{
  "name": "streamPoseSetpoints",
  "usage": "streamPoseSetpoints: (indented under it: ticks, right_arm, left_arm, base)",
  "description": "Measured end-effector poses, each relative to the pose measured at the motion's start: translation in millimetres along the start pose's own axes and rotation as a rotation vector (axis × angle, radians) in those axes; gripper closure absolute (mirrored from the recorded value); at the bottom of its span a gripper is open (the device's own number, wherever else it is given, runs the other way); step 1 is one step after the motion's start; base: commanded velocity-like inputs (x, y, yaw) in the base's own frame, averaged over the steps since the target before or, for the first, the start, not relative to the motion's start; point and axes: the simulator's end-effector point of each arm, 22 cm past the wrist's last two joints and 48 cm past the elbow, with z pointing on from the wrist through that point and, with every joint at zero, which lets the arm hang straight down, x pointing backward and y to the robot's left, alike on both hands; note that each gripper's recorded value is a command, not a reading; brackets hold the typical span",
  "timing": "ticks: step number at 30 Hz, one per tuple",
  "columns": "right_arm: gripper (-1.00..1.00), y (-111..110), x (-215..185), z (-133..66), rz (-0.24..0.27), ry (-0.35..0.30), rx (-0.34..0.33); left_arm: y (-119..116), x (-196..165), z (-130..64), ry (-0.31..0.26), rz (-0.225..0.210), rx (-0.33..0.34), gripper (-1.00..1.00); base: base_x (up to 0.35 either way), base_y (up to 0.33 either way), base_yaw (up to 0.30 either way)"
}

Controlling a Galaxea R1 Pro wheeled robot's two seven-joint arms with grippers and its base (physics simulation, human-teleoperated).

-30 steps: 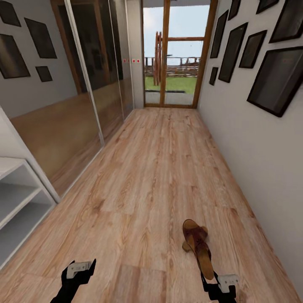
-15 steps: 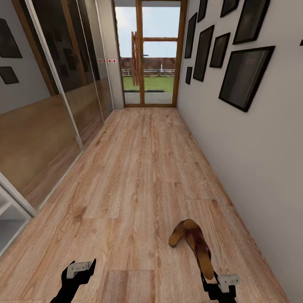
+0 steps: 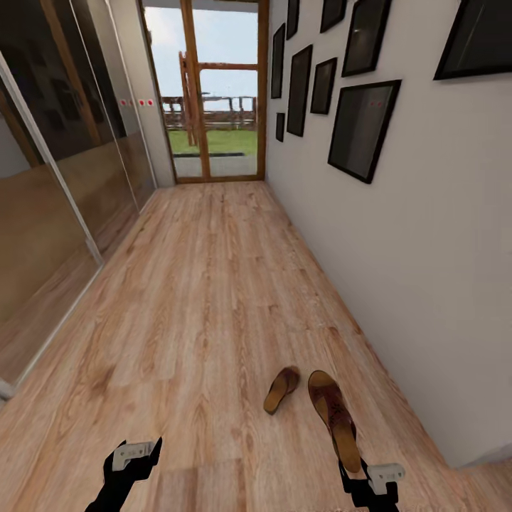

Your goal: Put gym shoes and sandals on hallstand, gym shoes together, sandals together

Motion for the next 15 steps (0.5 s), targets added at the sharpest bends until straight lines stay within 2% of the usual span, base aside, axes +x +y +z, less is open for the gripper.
streamPoseSetpoints:
  ticks: [7,15]
  right_arm:
    - [1.0,0.0,0.1,-0.1,0.0,0.0,0.0]
    - [1.0,0.0,0.1,-0.3,0.0,0.0,0.0]
  left_arm:
    - [0.1,-0.1,0.0,0.0,0.0,0.0,-1.0]
    - [0.0,-0.3,-0.1,-0.001,0.0,0.0,-1.0]
  base:
    - [0.085,0.271,-0.3]
    - [0.159,0.276,-0.3]
